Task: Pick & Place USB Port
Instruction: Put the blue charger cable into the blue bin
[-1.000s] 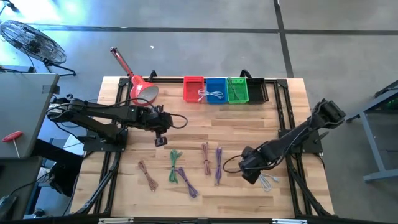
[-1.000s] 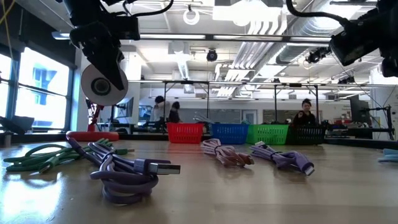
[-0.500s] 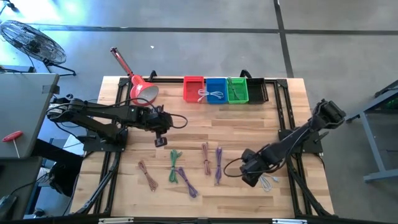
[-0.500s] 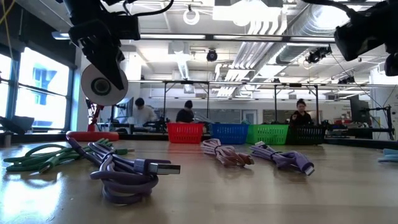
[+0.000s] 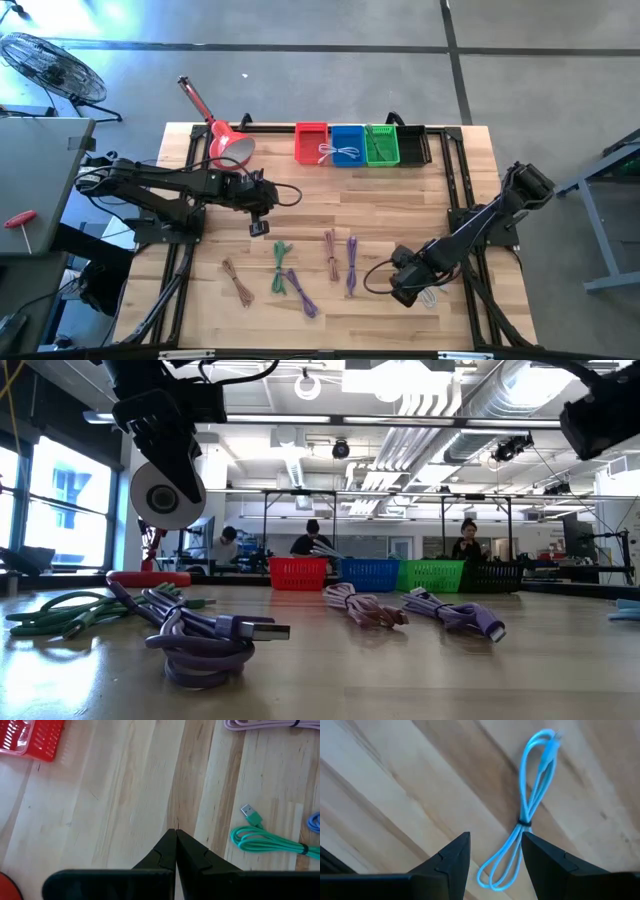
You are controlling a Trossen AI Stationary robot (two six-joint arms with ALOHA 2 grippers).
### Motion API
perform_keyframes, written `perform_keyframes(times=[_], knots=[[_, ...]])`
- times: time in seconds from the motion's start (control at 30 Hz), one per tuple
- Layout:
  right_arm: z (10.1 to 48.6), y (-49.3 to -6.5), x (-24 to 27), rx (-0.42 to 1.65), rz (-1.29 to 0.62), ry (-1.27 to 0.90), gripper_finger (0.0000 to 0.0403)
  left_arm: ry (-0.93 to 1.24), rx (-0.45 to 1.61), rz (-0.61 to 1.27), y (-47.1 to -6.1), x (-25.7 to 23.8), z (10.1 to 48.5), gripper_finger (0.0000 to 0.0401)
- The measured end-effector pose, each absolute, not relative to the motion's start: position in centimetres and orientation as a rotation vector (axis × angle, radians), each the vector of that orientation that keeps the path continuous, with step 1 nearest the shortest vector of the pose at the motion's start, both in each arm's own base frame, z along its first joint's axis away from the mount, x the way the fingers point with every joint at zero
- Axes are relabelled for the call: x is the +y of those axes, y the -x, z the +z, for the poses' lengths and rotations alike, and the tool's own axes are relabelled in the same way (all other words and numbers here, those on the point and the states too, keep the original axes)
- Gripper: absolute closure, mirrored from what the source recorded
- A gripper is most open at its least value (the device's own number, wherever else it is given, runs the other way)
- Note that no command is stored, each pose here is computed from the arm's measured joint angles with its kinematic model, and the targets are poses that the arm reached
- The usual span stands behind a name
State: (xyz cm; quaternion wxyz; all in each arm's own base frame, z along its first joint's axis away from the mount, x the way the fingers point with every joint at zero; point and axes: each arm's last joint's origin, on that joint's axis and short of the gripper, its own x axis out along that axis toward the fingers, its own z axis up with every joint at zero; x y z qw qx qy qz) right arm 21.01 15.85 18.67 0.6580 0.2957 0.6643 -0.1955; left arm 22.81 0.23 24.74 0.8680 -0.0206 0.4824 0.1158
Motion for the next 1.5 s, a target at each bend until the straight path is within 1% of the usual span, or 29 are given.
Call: perform_keyframes(times=[0.13, 0.47, 0.73, 1.07, 1.27, 1.4, 1.5], knots=[[17.8, -21.2, 16.2, 1.562, -0.435, -0.669, 0.0234, 0.043, 1.007, 0.242, -22.8, 0.2, 24.7, 0.04], [15.9, -21.6, 16.5, 1.619, -0.424, -0.571, 0.0234, 0.044, 1.0, 0.242, -22.9, 0.2, 24.8, 0.04], [15.7, -21.7, 16.4, 1.612, -0.427, -0.544, 0.0234, 0.06, 0.98, 0.219, -23.1, 0.2, 24.9, 0.04], [15.4, -21.6, 16.4, 1.63, -0.419, -0.555, 0.0234, 0.067, 0.98, 0.221, -23.1, 0.2, 24.9, 0.04], [12.7, -20.0, 15.5, 1.673, -0.415, -0.634, 0.0234, 0.083, 0.984, 0.2, -23.1, 0.1, 24.9, 0.04], [11.8, -19.4, 15.0, 1.671, -0.415, -0.654, 0.0244, 0.084, 0.982, 0.199, -23.1, 0.1, 24.9, 0.04], [11.9, -19.5, 14.5, 1.673, -0.441, -0.657, 0.0264, 0.084, 0.977, 0.199, -23.1, 0.1, 24.9, 0.04]])
